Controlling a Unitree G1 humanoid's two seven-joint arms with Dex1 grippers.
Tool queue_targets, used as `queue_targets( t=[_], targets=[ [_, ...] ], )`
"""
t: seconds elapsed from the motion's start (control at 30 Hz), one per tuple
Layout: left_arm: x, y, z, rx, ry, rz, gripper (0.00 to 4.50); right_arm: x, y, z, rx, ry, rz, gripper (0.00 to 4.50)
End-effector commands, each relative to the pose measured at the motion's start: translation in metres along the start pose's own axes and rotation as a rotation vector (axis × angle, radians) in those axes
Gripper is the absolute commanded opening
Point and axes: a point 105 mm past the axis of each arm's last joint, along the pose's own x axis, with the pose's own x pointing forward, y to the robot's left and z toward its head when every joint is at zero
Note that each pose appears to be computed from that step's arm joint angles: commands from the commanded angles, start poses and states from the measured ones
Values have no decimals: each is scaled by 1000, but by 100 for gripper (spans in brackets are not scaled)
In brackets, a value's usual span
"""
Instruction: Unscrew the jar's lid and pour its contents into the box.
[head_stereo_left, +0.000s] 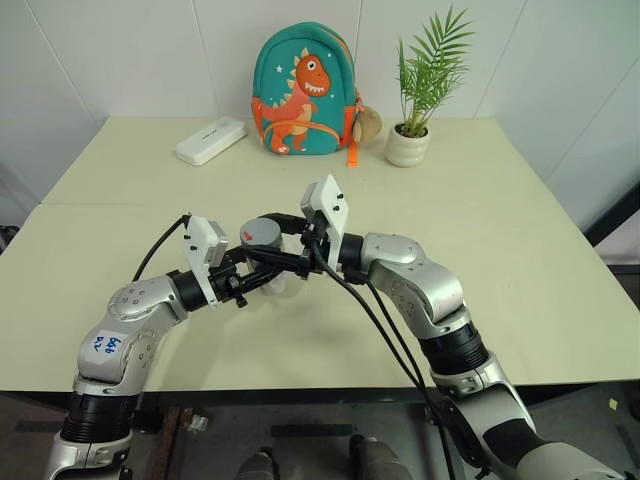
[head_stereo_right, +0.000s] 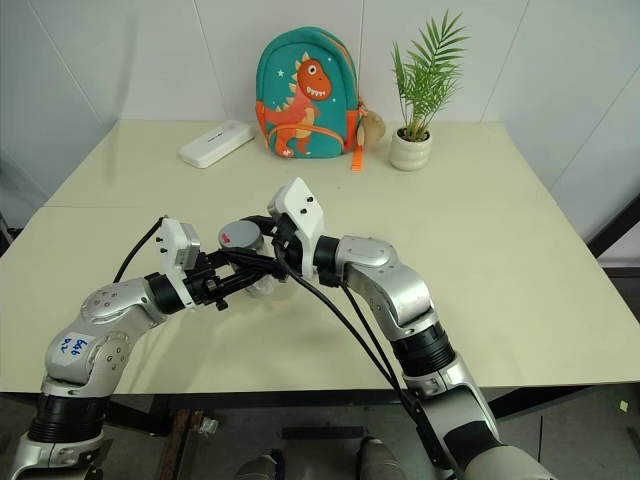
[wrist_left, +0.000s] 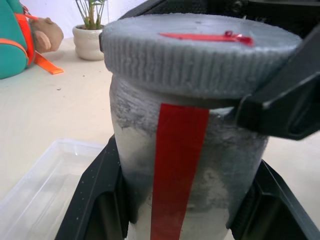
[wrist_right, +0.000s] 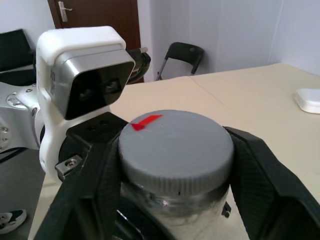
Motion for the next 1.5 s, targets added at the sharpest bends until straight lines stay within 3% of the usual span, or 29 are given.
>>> queue_targets(
  t=[0.03,0.23,0.5,0.83,1.03,1.2,1.33,1.5],
  targets=[
    [0,-4,8,41,-25,-17,195,-5,2,17,-16,-66,3,259],
    [-1,-13,4,32,8,-136,195,-9,11,23,-38,-67,125,259],
    [0,-40,12,38,46,-536,195,-32,16,23,-117,8,468,259],
    [8,-35,17,44,5,-516,195,-35,4,23,-89,10,429,259],
    [8,-34,18,41,15,-524,195,-33,-1,29,-93,-19,376,448],
    [3,-24,23,32,-1,-480,195,-40,-10,39,-117,-22,344,448],
    [4,-11,26,53,-15,-404,195,-43,-1,40,-121,8,380,448],
    [11,-4,29,56,-50,-353,195,-26,-1,36,-129,15,298,448]
  ],
)
